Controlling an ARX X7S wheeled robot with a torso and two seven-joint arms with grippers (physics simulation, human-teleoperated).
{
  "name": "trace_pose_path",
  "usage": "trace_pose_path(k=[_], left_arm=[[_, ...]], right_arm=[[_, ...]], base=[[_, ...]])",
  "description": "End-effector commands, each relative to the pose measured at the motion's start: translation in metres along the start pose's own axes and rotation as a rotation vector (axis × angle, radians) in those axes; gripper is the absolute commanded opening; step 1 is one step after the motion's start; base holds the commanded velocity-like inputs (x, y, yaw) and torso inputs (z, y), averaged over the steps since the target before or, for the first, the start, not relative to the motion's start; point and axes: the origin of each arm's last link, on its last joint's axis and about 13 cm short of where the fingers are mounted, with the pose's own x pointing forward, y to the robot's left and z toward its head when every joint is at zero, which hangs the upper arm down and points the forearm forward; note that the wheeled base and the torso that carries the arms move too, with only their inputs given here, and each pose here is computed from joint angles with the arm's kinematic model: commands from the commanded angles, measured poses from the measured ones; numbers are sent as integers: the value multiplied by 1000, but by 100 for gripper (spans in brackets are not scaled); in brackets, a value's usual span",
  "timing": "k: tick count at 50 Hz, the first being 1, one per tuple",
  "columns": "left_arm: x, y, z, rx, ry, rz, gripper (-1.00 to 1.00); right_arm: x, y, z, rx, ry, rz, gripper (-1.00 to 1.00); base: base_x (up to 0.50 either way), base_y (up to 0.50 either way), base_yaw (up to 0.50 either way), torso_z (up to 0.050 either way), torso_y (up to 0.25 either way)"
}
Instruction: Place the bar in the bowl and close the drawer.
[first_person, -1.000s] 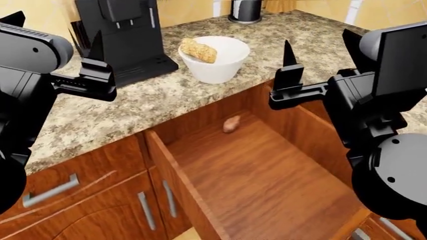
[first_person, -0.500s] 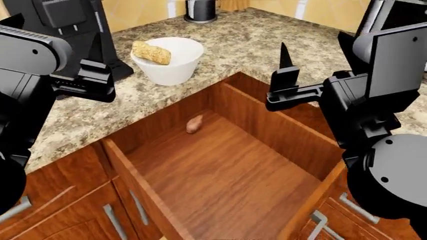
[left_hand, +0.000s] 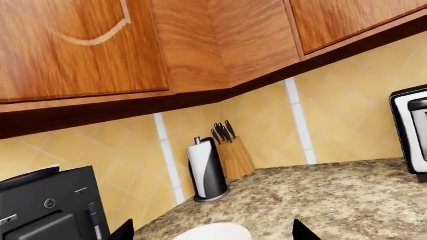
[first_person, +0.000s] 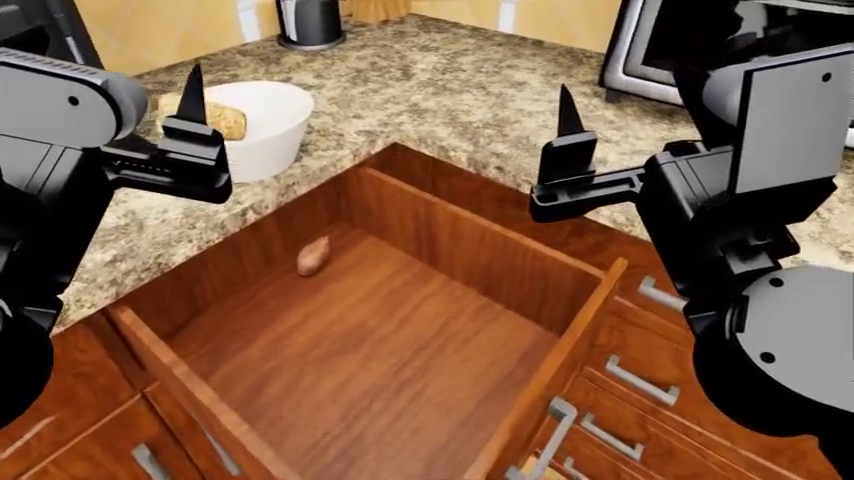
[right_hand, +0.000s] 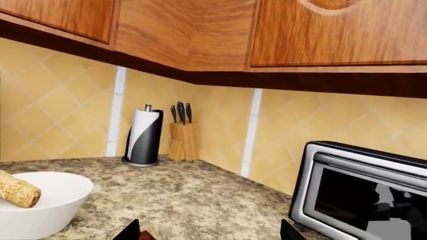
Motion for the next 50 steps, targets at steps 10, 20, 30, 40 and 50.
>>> trace_pose_path(k=[10, 20, 30, 40, 50], left_arm=[[-1, 1, 1, 4, 2, 2, 100], [-1, 0, 0, 4, 3, 2, 100], [-1, 0, -1, 5, 4, 0, 100], [0, 0, -2, 5, 6, 2, 100], [-1, 1, -1, 6, 8, 5, 100]], right_arm=[[1, 2, -2, -3, 4, 6, 100], [0, 2, -2, -30, 2, 12, 100], [0, 1, 0, -54, -13, 19, 100], [1, 2, -2, -52, -13, 19, 100], [2, 3, -3, -54, -13, 19, 100]], base=[[0, 0, -500, 0, 0], [0, 0, -56, 0, 0], [80, -2, 0, 0, 0], [156, -30, 0, 0, 0], [156, -31, 0, 0, 0]])
